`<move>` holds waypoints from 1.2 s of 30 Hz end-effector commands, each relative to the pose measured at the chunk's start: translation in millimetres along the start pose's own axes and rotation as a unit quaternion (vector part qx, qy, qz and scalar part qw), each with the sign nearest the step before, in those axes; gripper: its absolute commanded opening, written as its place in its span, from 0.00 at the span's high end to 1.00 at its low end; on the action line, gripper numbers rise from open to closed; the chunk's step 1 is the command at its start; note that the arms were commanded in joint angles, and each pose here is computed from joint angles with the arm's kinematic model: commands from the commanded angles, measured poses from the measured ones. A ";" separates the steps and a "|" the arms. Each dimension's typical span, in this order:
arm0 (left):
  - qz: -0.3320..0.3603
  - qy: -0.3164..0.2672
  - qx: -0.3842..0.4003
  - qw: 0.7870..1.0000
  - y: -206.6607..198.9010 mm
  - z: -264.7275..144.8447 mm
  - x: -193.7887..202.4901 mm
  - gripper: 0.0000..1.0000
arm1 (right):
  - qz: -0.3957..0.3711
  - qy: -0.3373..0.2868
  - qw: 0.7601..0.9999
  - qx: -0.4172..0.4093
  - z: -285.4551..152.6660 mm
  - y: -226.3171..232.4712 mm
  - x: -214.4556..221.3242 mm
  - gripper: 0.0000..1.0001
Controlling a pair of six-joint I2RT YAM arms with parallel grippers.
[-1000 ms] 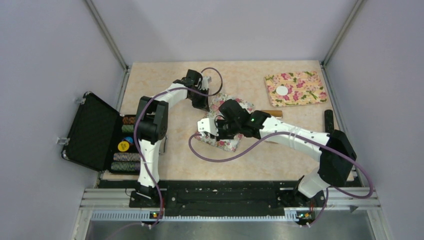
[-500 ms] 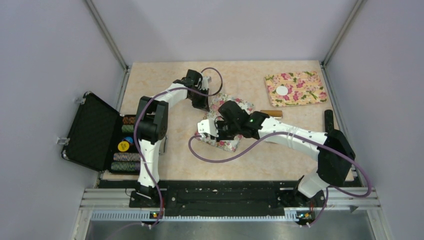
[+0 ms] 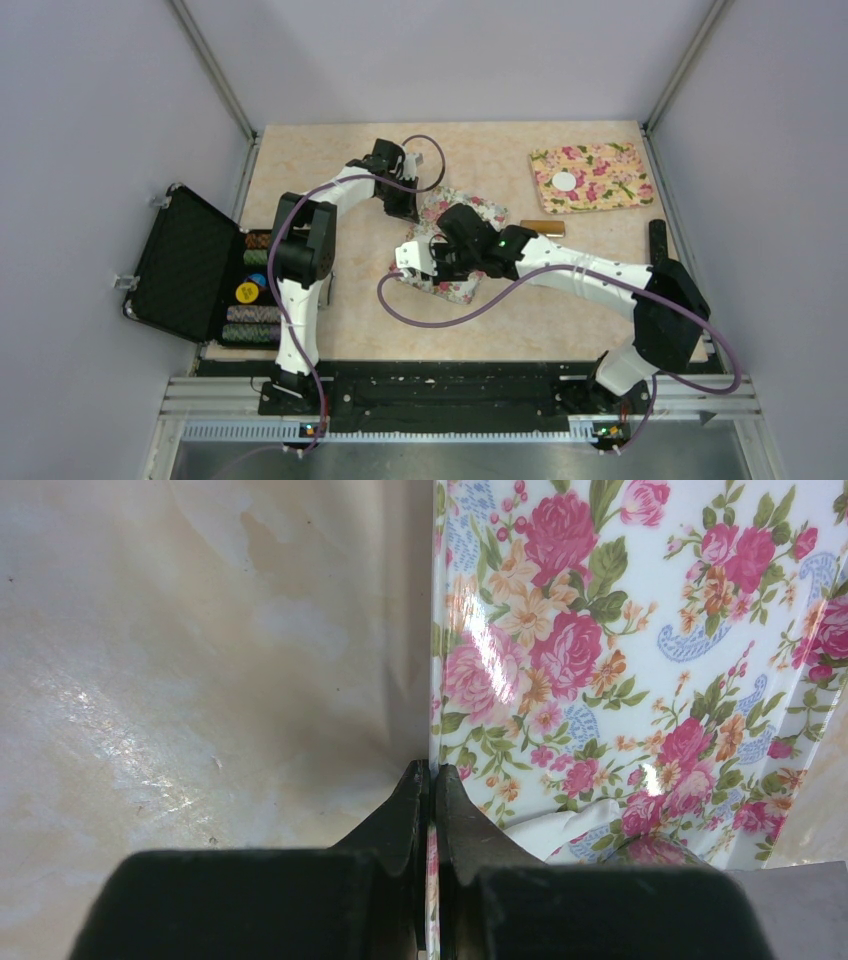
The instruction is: Roll out the dumpling wrappers from the dough
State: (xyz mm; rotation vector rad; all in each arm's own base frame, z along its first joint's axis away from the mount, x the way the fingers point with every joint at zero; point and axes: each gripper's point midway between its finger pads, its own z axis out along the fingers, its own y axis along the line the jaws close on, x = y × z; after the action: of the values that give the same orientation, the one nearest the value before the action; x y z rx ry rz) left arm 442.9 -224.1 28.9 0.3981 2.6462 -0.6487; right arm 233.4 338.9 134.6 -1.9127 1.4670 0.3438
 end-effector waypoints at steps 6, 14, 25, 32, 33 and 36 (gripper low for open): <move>0.001 0.006 -0.032 0.999 16.3 -5.0 7.3 1.00 | 0.003 -0.034 0.998 -0.045 1.9 24.8 -16.0 1.00; 0.000 0.004 -0.031 0.999 15.5 -6.8 6.4 1.00 | 0.011 -0.040 0.997 -0.066 -0.4 39.4 -21.0 1.00; 0.000 0.004 -0.030 1.000 14.4 -7.6 6.5 1.00 | 0.049 -0.060 0.993 -0.094 10.1 46.6 -32.1 1.00; 0.000 0.005 -0.029 1.000 14.5 -6.9 7.1 1.00 | 0.075 -0.080 0.989 -0.100 12.0 41.2 -48.8 1.00; -0.001 0.006 -0.030 1.000 14.9 -6.7 7.7 1.00 | 0.080 -0.082 0.989 -0.091 12.9 36.3 -51.5 1.00; -0.001 0.005 -0.028 1.000 14.4 -6.3 7.5 1.00 | 0.096 -0.089 0.990 -0.043 15.0 12.2 -61.0 1.00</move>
State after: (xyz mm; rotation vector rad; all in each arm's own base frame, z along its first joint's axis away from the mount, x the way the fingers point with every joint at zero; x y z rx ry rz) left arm 442.9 -224.1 29.0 0.3985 2.6435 -0.6489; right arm 208.0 368.2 138.8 -1.8538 1.5161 0.5750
